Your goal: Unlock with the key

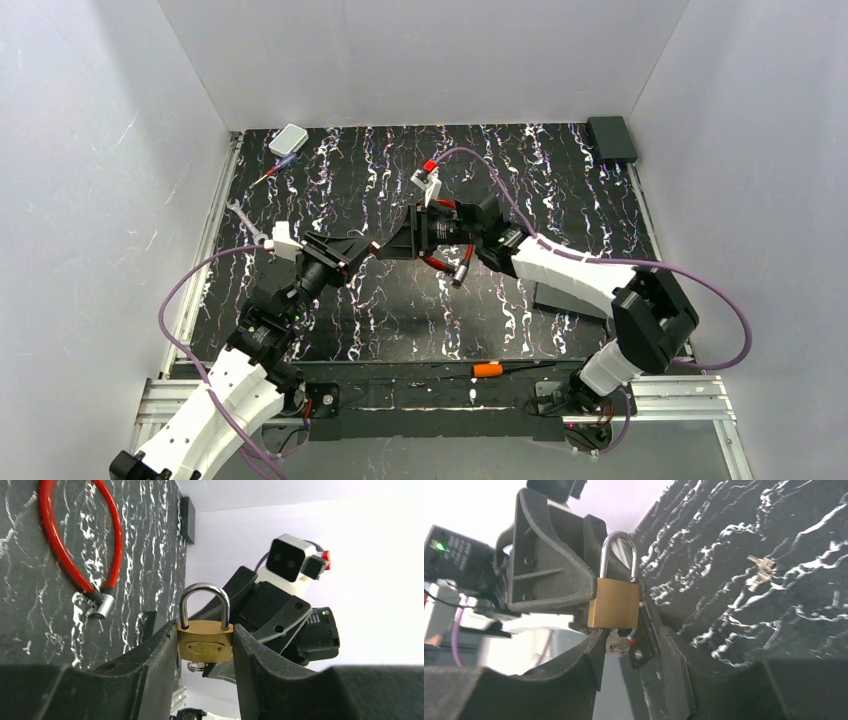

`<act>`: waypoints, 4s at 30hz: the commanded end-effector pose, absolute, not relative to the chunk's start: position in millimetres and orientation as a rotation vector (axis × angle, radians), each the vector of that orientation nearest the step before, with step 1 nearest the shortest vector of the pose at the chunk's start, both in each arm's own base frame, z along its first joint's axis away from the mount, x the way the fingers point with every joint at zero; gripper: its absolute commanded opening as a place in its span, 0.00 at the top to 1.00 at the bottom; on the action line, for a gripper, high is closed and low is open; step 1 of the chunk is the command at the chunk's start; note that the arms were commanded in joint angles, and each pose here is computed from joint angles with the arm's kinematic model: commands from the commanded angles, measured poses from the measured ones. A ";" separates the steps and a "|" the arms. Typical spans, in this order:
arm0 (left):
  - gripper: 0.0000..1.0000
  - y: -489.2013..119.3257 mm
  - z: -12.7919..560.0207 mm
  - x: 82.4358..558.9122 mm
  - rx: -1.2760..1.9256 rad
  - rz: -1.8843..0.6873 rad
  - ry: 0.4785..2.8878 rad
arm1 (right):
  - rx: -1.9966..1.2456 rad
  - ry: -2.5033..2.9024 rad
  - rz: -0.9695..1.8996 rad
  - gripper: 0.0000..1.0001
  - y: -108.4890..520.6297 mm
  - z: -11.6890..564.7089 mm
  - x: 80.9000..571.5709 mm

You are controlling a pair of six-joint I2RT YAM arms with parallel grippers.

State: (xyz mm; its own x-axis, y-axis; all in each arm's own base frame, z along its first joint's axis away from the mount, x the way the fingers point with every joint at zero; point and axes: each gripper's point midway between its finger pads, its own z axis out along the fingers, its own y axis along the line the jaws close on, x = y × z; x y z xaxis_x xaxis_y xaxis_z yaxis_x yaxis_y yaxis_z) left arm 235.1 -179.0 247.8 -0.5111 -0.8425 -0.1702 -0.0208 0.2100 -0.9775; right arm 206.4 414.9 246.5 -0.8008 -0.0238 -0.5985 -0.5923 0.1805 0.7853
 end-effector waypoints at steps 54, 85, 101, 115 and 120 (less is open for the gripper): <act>1.00 -194.4 255.2 219.8 -0.803 -1.537 1.748 | -0.747 1.737 0.897 0.73 423.0 281.9 207.4; 0.55 -166.7 232.6 212.9 -0.869 -1.358 1.768 | -0.830 1.633 1.194 0.99 414.3 296.1 154.2; 0.69 -168.3 215.3 212.8 -0.869 -1.278 1.868 | -0.849 1.624 1.222 0.99 431.0 293.2 156.6; 0.81 -166.6 189.6 200.4 -0.856 -1.140 2.062 | -0.937 1.737 1.054 0.99 430.0 245.7 169.7; 0.79 -165.3 191.4 199.2 -0.861 -1.130 2.068 | -0.960 1.766 1.013 0.99 426.6 231.5 171.2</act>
